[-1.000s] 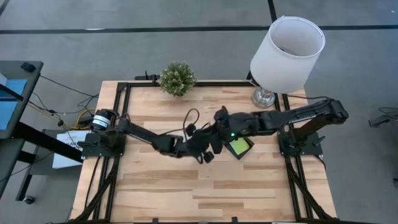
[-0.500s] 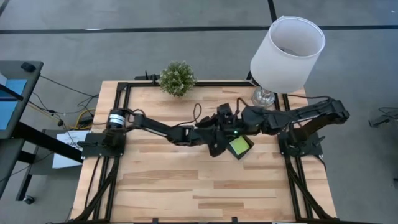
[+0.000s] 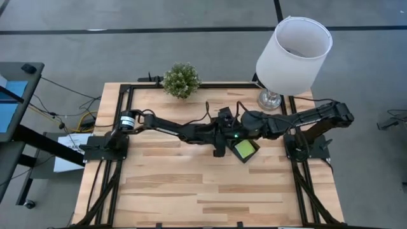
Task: Pick and place office supplies into organizer
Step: Put the pink eraser on the black desk organizer, then return to Home Position
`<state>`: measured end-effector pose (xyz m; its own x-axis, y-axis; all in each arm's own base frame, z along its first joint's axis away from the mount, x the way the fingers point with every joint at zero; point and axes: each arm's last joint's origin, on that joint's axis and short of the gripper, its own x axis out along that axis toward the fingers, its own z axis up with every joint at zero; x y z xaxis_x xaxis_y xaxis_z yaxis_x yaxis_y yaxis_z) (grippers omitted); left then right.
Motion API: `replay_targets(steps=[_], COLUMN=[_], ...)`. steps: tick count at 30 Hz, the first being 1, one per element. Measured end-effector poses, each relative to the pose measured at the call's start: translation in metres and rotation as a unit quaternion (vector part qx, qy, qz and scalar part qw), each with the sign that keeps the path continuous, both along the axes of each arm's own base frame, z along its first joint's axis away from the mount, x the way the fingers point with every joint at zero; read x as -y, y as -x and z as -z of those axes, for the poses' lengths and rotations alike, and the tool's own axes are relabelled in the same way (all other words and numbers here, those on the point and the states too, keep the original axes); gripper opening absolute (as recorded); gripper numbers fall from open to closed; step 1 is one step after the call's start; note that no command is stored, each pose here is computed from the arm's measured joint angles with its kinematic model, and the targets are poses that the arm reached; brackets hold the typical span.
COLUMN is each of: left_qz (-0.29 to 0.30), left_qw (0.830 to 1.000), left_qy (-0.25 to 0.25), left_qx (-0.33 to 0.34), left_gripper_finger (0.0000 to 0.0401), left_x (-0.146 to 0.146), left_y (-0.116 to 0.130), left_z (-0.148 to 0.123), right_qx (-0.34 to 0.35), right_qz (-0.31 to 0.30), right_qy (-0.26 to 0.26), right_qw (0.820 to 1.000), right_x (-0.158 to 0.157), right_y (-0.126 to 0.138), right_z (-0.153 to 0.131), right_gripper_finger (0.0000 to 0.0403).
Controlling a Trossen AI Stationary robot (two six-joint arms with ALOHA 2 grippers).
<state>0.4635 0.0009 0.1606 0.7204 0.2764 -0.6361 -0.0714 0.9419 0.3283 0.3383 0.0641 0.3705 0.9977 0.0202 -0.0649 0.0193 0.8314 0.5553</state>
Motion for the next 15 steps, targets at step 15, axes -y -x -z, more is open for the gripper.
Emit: replay_targets(steps=[15], left_qz=[-0.045], left_qw=[0.996], left_qy=[0.073], left_qx=[-0.031], left_gripper_finger=[0.0113], left_x=[-0.009], left_y=[0.0016], left_z=[0.0023], right_qx=[0.044], right_qz=[-0.025], right_qy=[-0.007], right_qw=[0.999], right_x=[-0.0063], right_y=[0.0016], right_z=[-0.0092], right_gripper_finger=[0.0129])
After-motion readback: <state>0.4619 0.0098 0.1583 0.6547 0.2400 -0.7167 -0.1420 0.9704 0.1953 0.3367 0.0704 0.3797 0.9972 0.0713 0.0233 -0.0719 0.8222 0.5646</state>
